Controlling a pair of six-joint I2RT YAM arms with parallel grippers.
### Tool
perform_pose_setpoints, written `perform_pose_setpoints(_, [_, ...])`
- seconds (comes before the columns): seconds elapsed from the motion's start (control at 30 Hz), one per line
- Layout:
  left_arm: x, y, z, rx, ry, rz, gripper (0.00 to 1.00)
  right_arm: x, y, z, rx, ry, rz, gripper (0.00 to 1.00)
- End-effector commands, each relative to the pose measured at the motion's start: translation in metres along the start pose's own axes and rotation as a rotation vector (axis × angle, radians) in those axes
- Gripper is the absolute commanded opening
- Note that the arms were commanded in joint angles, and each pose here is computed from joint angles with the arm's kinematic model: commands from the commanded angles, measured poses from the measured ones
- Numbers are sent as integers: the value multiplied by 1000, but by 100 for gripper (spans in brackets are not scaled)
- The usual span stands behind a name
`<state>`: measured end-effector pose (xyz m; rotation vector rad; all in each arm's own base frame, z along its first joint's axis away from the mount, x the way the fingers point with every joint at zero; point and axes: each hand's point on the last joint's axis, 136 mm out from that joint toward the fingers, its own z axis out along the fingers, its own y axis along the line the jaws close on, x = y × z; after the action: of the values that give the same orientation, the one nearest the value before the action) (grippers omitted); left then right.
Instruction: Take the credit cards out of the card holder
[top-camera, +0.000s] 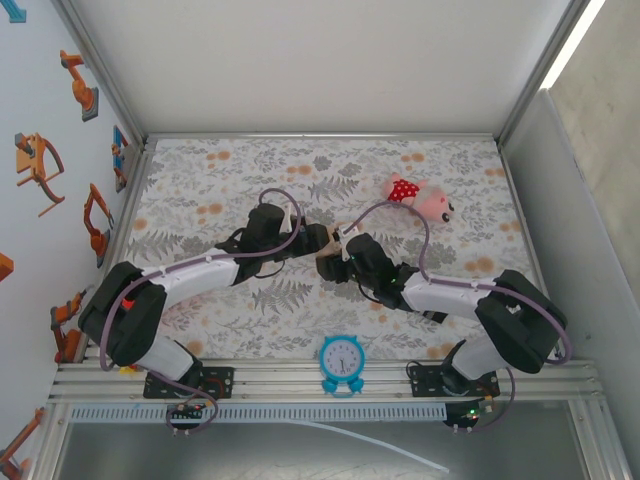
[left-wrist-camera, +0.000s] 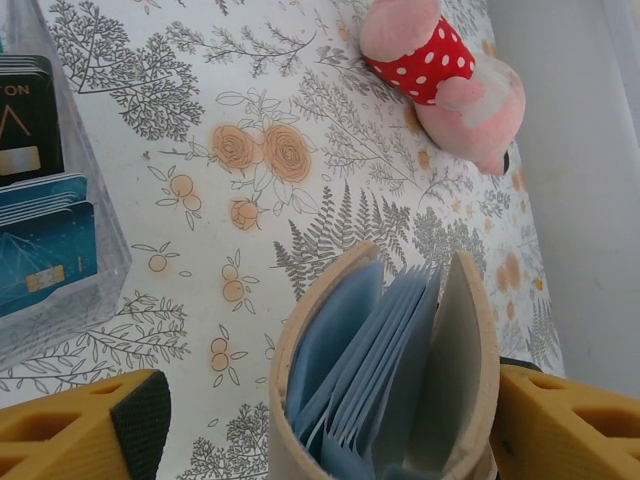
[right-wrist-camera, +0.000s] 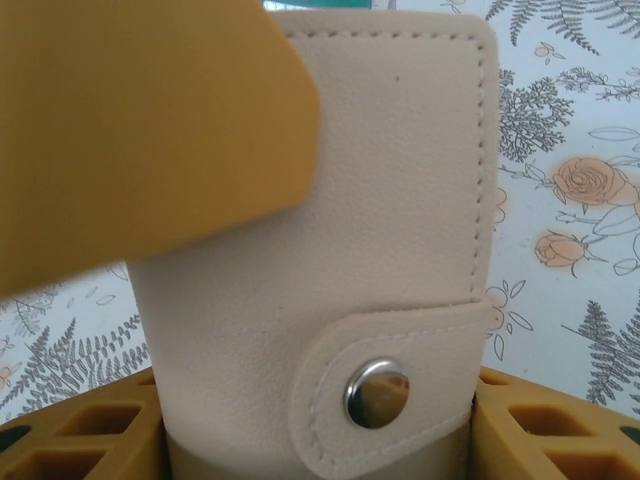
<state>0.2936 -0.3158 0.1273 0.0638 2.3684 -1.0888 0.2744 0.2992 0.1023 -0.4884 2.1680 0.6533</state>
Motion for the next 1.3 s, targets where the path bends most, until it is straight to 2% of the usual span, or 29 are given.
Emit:
perform_pose_setpoints(0.0, [-2, -13, 3, 55, 1, 0, 79, -43, 16, -9, -38, -143, -1, 56])
perform_pose_setpoints(0.23, [-2, -22, 4, 100, 5, 6, 62, -52, 21, -10, -57, -174, 4, 56])
perform_pose_setpoints(0.47, [-7, -27, -5, 101, -7, 39, 34, -54, 24, -14, -69, -171, 4, 57])
perform_pose_setpoints(0.57, [-11, -30, -12, 90, -20, 72, 23, -55, 25, -19, -73, -171, 3, 63])
perform_pose_setpoints(0.73, [-17, -36, -29, 75, -34, 156, 10, -60, 27, -33, -75, -166, 0, 80])
perform_pose_setpoints(1.0, [-28, -50, -73, 111, -43, 346, 5, -73, 41, -73, -132, -156, -43, 97])
perform_pose_setpoints(1.27, [-27, -64, -112, 255, -34, 423, 1, -78, 67, -99, -271, -121, -106, 98])
